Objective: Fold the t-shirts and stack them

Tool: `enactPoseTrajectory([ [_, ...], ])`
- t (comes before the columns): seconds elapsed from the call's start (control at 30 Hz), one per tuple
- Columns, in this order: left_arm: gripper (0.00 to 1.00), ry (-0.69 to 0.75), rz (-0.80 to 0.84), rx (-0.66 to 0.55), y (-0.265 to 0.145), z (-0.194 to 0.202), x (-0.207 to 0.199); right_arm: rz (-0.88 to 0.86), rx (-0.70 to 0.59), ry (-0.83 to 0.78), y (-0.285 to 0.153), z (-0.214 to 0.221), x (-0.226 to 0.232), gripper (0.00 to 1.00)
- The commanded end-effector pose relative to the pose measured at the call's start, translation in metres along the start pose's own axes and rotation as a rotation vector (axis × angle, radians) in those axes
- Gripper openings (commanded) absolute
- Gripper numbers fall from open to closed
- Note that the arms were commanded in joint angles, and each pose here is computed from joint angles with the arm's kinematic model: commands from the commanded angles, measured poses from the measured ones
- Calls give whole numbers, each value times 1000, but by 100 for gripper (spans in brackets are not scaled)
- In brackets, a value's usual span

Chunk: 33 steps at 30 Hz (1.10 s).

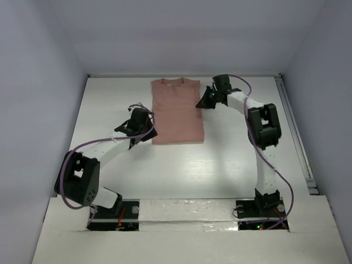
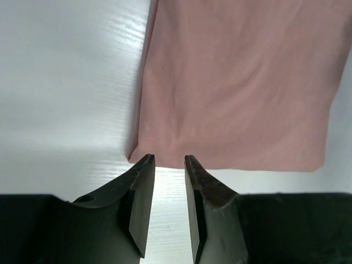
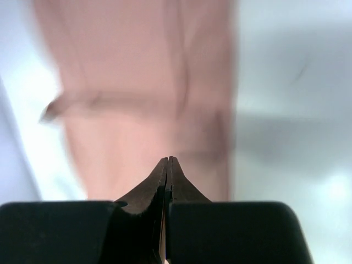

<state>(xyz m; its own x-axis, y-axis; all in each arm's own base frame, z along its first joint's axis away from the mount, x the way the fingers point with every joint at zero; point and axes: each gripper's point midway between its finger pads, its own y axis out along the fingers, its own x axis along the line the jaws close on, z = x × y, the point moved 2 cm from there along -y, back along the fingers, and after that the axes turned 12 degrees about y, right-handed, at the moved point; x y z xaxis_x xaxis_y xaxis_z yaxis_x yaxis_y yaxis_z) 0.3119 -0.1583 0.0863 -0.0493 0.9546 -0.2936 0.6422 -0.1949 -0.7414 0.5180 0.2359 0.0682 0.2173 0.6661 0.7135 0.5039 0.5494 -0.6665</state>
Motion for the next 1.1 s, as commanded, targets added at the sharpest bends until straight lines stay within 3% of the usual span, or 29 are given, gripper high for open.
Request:
enactPoseTrajectory([
  [0.0, 25, -22, -13, 10, -7, 6, 9, -208, -37, -111, -82, 30, 60, 0],
  [0.1, 25, -58, -2, 48, 1, 25, 16, -272, 14, -98, -115, 70, 47, 0],
  [0.13, 25, -70, -6, 55, 3, 28, 18, -216, 83, -57, -109, 98, 12, 0],
  [0.27, 30, -106, -37, 50, 4, 30, 33, -126, 187, -39, -108, 145, -47, 0],
  [0.4, 41, -110, -41, 48, 5, 32, 38, -45, 193, -8, -95, 160, -84, 0],
  [0.47, 42, -118, -52, 54, 9, 33, 42, -10, 190, 14, -90, 164, -97, 0],
  [0.7, 42, -119, -20, 76, 15, 37, 37, -43, 134, -5, -110, 156, -78, 1],
  [0.77, 42, -121, -4, 76, 16, 36, 34, -50, 105, -26, -119, 151, -70, 29],
  [0.83, 42, -122, 7, 81, 20, 36, 31, -45, 91, -31, -120, 148, -69, 48],
  [0.9, 42, -120, 3, 95, 24, 38, 32, -22, 92, -14, -117, 150, -76, 53],
  [1.07, 37, -123, -11, 108, 27, 43, 35, -7, 111, 43, -104, 157, -89, 54],
])
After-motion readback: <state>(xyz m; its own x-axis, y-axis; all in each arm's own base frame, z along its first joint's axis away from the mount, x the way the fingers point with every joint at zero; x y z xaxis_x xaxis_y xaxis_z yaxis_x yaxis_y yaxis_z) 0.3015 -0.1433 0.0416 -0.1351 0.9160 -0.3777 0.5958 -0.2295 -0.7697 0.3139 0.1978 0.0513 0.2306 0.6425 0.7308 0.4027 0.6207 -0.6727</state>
